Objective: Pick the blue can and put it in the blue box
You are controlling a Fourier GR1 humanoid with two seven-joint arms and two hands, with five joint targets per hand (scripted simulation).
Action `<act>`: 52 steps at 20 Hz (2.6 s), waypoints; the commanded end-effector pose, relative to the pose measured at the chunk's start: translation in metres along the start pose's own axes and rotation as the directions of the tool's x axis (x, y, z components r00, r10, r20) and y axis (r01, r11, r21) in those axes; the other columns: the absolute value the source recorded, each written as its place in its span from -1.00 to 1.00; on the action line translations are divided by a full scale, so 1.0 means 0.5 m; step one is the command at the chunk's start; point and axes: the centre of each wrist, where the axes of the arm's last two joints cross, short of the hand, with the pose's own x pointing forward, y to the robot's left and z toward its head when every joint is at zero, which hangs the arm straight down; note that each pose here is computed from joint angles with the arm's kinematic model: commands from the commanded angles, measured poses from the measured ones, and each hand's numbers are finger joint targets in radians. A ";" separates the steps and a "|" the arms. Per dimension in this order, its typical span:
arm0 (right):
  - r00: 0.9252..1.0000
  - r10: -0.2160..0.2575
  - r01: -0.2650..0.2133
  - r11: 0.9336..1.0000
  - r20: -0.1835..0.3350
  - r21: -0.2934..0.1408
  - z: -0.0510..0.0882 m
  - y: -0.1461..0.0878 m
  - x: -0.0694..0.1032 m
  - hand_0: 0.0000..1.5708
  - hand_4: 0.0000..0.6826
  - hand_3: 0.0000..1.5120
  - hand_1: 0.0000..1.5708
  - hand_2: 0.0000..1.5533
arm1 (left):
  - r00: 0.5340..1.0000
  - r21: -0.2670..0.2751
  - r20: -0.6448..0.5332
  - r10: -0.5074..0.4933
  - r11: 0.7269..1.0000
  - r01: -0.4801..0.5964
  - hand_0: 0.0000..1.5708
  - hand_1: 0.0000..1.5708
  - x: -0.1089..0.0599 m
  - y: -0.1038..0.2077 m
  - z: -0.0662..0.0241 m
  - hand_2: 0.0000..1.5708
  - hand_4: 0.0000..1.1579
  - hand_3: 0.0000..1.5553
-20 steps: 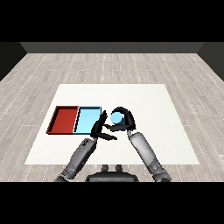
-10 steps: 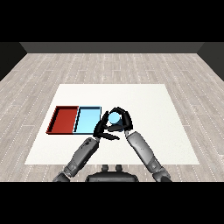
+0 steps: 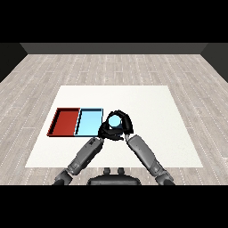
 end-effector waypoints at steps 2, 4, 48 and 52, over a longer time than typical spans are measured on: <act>0.998 -0.062 0.062 0.998 0.000 0.004 -0.005 0.004 0.021 0.88 0.74 0.84 0.88 0.89 | 0.995 0.028 -0.067 -0.069 0.997 0.071 -1.00 -1.00 0.004 -0.008 -0.037 -1.00 -0.28 -1.00; 0.998 -0.069 0.069 0.998 0.005 -0.005 -0.001 0.020 -0.018 0.88 0.74 0.85 0.88 0.89 | 0.995 0.040 -0.064 -0.079 0.996 0.082 -1.00 -1.00 0.019 -0.040 -0.026 -1.00 -0.13 -1.00; 0.955 -0.251 0.279 0.940 0.157 -0.197 0.082 -0.209 0.024 -1.00 -1.00 -1.00 -1.00 -1.00 | 0.982 0.271 0.119 -0.148 0.956 0.112 1.00 1.00 0.013 0.099 -0.028 1.00 0.99 0.97; 0.954 -0.269 0.294 0.927 0.135 -0.231 0.108 -0.222 0.013 -1.00 -1.00 -1.00 -1.00 -1.00 | 0.960 0.336 0.078 -0.270 0.914 0.230 1.00 1.00 0.052 0.189 -0.045 1.00 0.98 0.95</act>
